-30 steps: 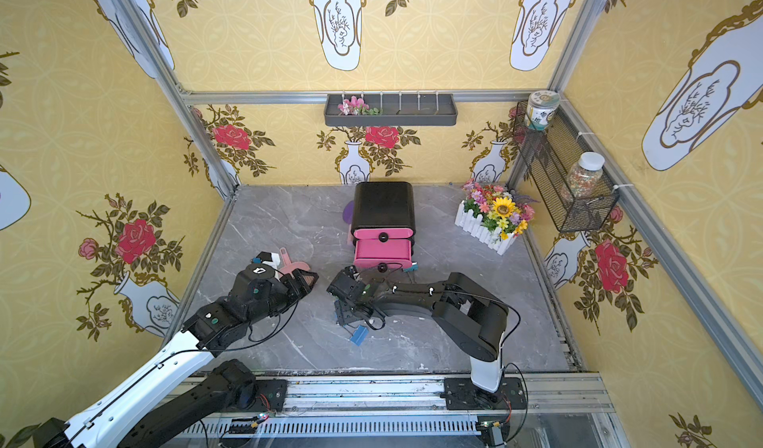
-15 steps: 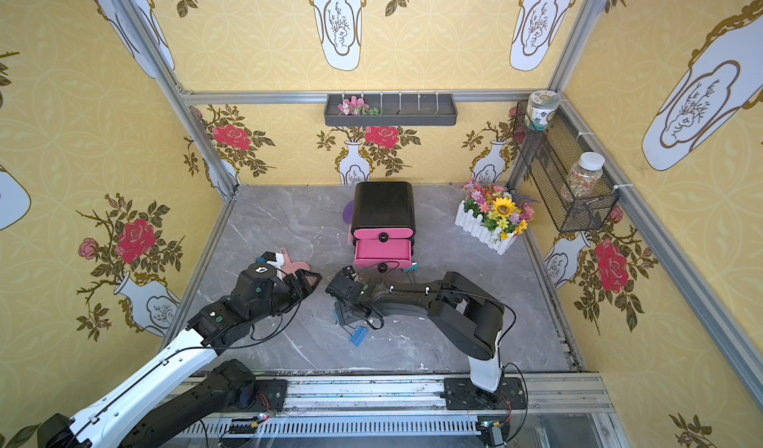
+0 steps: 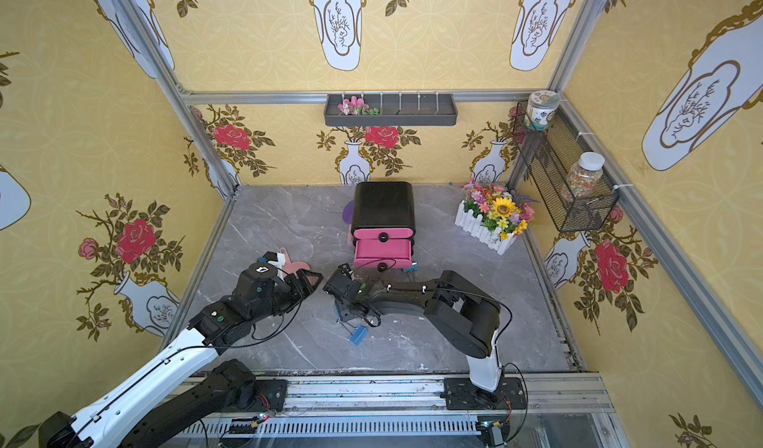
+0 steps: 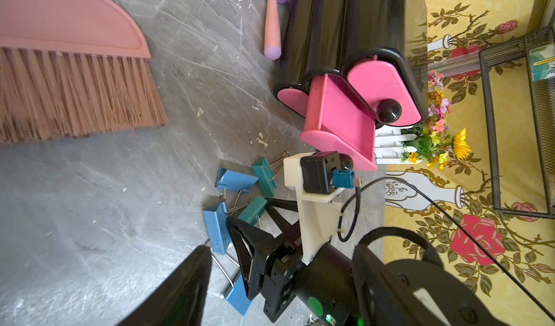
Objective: Put the binder clips in the drawer according to color
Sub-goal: Pick up the binder clip at the center of the board.
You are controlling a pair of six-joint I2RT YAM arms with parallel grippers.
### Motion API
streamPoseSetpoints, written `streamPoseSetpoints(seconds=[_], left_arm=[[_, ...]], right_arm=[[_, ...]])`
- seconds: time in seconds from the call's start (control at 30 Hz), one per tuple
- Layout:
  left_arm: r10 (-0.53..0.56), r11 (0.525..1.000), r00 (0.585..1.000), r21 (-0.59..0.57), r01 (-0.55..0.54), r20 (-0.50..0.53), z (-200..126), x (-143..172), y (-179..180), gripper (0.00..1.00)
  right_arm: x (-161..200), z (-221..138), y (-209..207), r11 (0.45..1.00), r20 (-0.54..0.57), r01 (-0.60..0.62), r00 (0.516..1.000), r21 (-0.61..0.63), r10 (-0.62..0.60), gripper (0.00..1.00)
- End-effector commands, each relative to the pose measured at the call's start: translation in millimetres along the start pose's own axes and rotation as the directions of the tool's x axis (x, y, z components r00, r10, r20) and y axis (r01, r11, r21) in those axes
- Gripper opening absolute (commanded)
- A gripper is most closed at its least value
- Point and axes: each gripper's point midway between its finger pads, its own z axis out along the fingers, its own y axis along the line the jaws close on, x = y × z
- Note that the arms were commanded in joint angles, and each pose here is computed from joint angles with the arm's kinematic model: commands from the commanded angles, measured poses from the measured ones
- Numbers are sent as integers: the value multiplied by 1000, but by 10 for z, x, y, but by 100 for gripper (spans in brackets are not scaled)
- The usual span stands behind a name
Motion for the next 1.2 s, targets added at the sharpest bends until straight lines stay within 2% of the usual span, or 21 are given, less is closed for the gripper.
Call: streamPoseSetpoints(seconds=[0.0,0.17,0.47,0.7,0.87,1.03,1.17], left_arm=[[-1,1000,1000,20,1,1,18,-4,-33,79],[-1,1000,1000,28,0,1,27,-11,-57,79],[2,999,1000,41,-2,0,41,-32,-121,79],[-1,999,1000,43,1,-5,44,-23,-121,79],[-5,999,1000,43,6,-8,46,-11,-108,79],[-5,999,1000,48,6,-15,68,-9,-131,79],[-3,999,1000,53,4,-17,87,-19,-163,79]], right_arm=[[48,-28,-36,1000,-9,16,1000,24,-16,60],[59,-141,-37,999,2,23,1000,36,-23,55],[-18,-402,-76,999,37,17,999,38,-18,54],[209,-309,-79,998,-42,30,999,47,-28,52],[354,-322,-227,997,-40,-35,999,66,37,52],[348,-445,-403,993,-3,-89,996,82,89,53],[247,-634,-439,993,26,-82,996,89,80,53]])
